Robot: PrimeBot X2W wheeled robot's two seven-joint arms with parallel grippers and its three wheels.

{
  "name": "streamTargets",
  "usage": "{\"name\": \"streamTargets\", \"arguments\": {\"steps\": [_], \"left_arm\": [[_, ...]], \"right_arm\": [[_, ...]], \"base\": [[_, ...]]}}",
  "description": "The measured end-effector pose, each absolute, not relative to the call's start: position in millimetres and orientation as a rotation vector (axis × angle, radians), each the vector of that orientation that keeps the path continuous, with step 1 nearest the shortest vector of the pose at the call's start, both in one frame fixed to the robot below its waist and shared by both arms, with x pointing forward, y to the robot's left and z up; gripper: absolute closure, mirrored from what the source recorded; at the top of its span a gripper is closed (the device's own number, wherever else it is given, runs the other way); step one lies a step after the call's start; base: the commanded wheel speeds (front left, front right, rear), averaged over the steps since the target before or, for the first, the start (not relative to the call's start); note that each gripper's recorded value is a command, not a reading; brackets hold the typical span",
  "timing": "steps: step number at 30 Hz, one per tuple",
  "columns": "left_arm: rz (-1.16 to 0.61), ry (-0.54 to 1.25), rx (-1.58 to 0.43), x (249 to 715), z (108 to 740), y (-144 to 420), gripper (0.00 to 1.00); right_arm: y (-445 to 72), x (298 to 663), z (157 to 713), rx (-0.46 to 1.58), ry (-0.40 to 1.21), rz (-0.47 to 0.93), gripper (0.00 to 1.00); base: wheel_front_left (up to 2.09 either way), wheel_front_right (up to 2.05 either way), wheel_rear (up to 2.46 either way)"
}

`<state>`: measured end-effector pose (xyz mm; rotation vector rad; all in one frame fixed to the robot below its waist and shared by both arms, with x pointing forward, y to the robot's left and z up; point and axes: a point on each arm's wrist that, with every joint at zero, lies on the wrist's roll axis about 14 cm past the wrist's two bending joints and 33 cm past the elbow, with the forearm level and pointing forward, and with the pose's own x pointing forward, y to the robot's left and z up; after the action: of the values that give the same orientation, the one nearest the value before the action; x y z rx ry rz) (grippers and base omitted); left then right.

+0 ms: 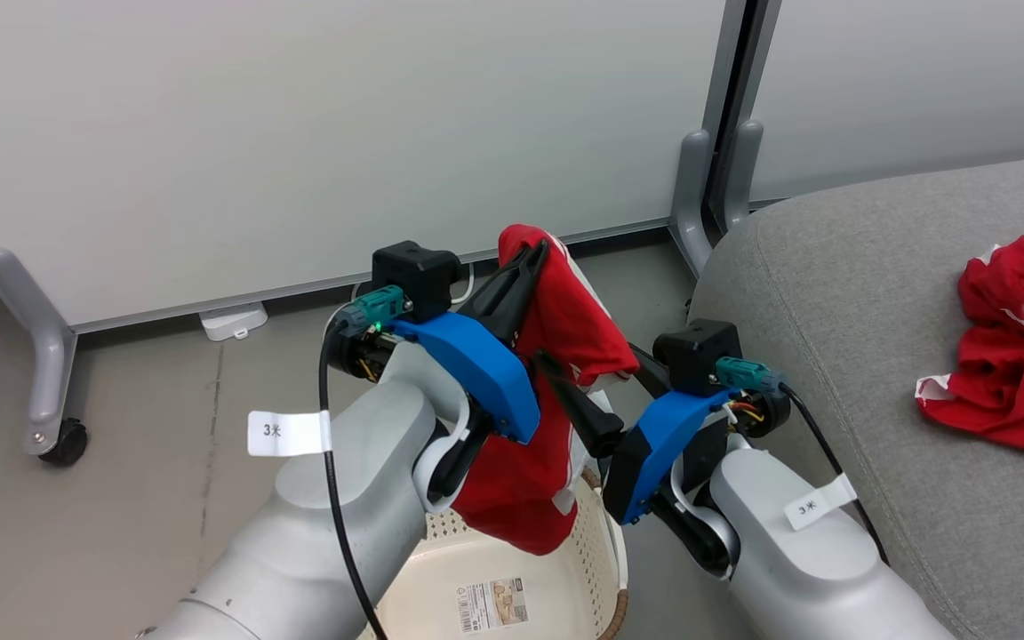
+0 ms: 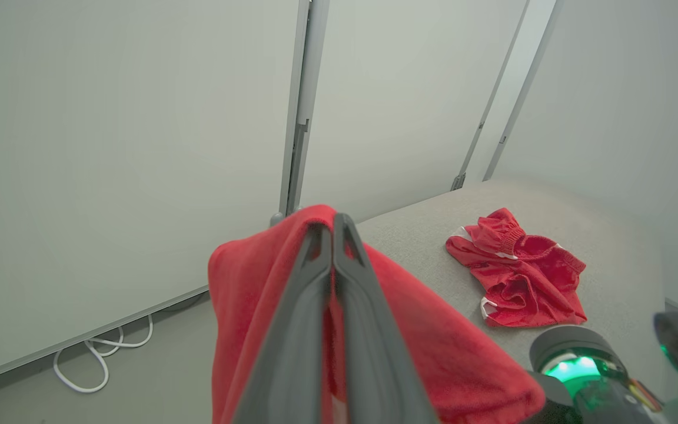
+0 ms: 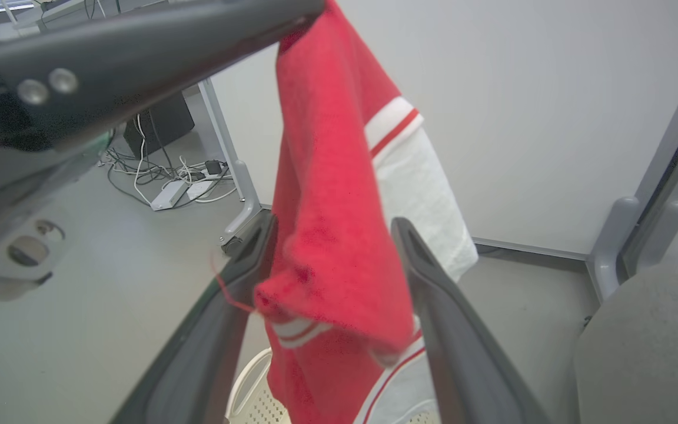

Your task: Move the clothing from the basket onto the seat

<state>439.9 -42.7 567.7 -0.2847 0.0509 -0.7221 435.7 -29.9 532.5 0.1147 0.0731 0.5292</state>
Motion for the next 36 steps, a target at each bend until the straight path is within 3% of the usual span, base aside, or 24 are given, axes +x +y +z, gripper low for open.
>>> {"name": "streamTargets", "arguments": {"steps": [2,3,4,5,36], "left_arm": [[-0.730,0.052,-0.283,438,568,-45,1.00],[-0.730,0.052,-0.283,438,568,-45,1.00],[-0.733,0.051,-0.284,436,568,-45,1.00],[-0.733,0.051,-0.284,436,568,-45,1.00],[-0.761,0.062,-0.274,432,568,-57,1.00]], "right_arm": [[-25,438,533,0.101,0.083,0.548,0.00],[-25,438,533,0.101,0.083,0.548,0.18],[-23,438,530,0.100,0.100,0.553,0.74],[-23,438,530,0.100,0.100,0.553,1.00],[-37,439,528,0.105,0.097,0.518,1.00]], "base": [[0.00,0.00,0.00],[0.00,0.00,0.00],[0.00,0.00,0.00],[0.00,0.00,0.00],[0.00,0.00,0.00]]}}
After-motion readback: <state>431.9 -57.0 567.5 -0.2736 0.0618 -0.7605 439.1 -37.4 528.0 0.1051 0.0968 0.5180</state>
